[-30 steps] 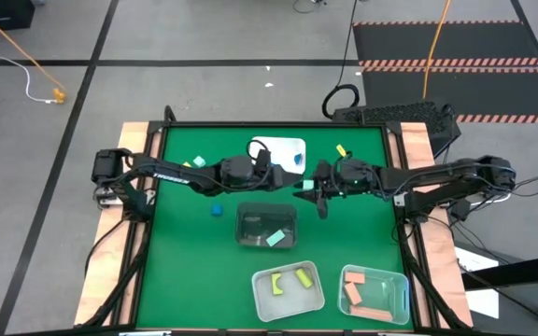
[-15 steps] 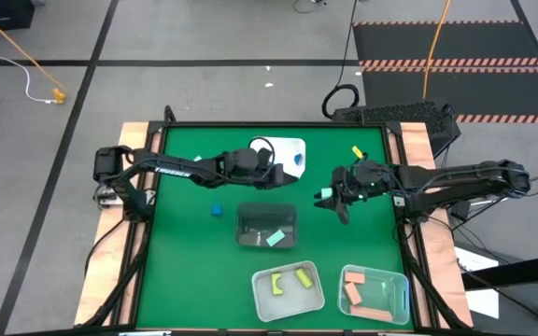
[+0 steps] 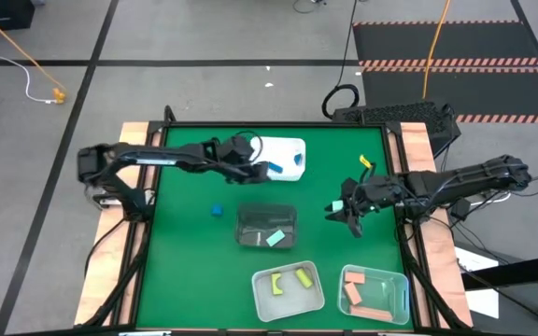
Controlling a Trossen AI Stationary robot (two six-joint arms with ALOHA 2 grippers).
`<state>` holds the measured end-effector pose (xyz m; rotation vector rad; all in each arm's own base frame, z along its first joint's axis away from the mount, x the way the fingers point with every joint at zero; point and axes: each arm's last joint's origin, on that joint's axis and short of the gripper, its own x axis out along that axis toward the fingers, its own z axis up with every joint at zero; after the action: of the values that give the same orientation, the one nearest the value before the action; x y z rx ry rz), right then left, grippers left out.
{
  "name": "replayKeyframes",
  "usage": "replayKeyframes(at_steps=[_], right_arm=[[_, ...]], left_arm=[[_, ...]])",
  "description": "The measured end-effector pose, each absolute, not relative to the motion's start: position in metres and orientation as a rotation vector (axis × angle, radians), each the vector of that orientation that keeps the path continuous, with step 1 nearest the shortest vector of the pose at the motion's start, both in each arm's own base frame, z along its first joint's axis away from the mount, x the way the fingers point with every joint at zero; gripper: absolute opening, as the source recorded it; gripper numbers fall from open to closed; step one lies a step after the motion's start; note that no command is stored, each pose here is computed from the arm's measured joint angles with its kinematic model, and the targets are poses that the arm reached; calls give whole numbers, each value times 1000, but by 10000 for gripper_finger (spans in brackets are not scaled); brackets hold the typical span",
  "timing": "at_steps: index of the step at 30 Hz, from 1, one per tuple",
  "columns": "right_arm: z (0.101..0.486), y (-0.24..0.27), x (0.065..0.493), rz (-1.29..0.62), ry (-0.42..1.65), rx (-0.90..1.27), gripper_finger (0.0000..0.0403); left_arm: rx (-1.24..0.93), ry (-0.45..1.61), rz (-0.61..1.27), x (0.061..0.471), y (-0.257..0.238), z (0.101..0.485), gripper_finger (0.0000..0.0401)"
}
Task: Sort & place blocks by color
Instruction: Put the bottom light blue block into the black bin
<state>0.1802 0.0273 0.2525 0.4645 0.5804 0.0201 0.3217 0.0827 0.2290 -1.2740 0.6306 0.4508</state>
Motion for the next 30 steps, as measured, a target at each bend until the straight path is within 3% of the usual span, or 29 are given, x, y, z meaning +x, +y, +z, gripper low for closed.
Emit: replayKeyframes(at_steps=[4,11,21,30], right_arm=[[252,28,186,4,557,450,111],[248,30,222,27,416,392,111],[217,26,270,123,355,398,111],[184,19,286,89,456,433,111]], left_arm=[[-1236,741,604,288,71,246,184],[-1175,1085,1059,233,27,243,184],[-1117,1111,1137,251,-15,218,184],[-1098,1151,1223,259,-23,198,184]])
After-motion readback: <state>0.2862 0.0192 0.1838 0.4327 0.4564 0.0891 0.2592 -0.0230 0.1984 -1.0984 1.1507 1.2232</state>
